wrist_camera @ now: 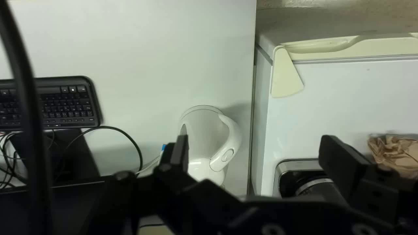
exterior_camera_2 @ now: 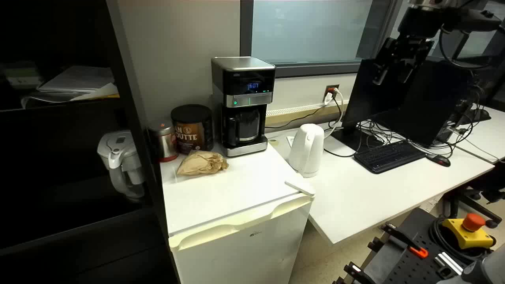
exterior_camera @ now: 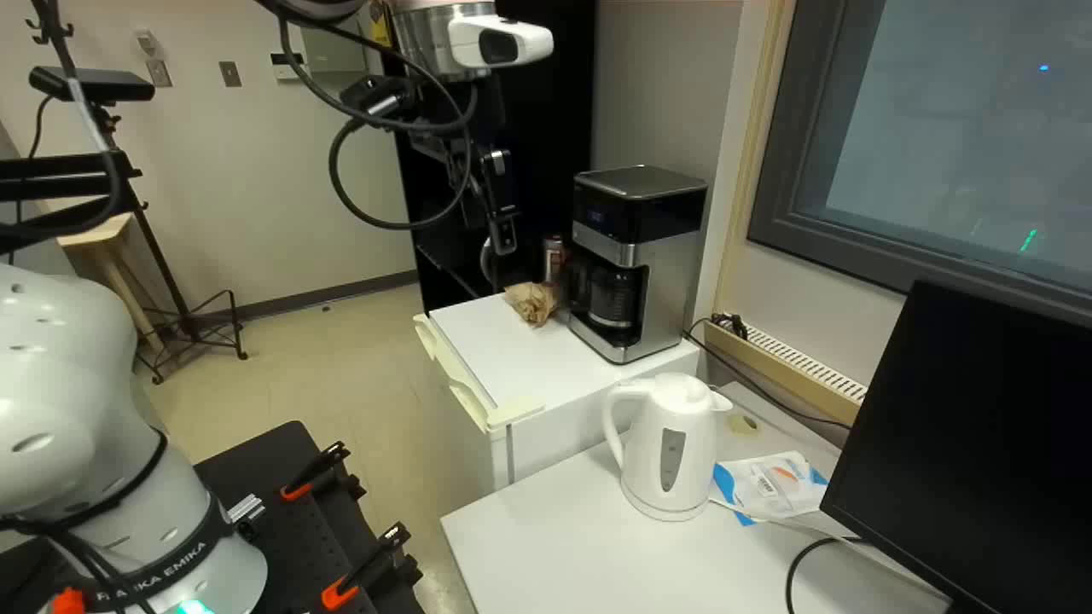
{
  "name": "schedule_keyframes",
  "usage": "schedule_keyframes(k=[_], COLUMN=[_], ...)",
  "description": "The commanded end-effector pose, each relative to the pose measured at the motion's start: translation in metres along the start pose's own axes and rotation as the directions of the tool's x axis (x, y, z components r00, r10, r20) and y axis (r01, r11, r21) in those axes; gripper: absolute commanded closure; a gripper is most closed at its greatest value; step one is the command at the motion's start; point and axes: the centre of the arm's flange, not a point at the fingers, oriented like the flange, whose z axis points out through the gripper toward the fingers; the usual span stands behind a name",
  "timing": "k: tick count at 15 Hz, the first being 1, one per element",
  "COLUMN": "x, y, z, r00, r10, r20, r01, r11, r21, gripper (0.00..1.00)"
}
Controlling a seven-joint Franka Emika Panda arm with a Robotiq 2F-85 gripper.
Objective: Press a button on the right side of the coffee machine
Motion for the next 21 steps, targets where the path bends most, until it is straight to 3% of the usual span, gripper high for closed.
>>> schedule_keyframes(k=[1,10,13,17,21], x=[0.000,0.006,0.019,0.045,0.075], y=[0.000,0.000,-0.003,-0.016,-0.041], z=[0.000,0.002,0.014,0.039,0.070], r00=[1.000,1.000,0.995,0.957,0.884], r10=[0.000,-0.003,-0.084,-0.260,-0.409], r20=[0.000,0.018,0.052,0.128,0.226], r01=[0.000,0.003,0.087,0.275,0.450], r11=[1.000,1.000,0.995,0.954,0.876], r21=[0.000,-0.012,-0.049,-0.119,-0.174], gripper=[0.00,0.00,0.00,0.00,0.00])
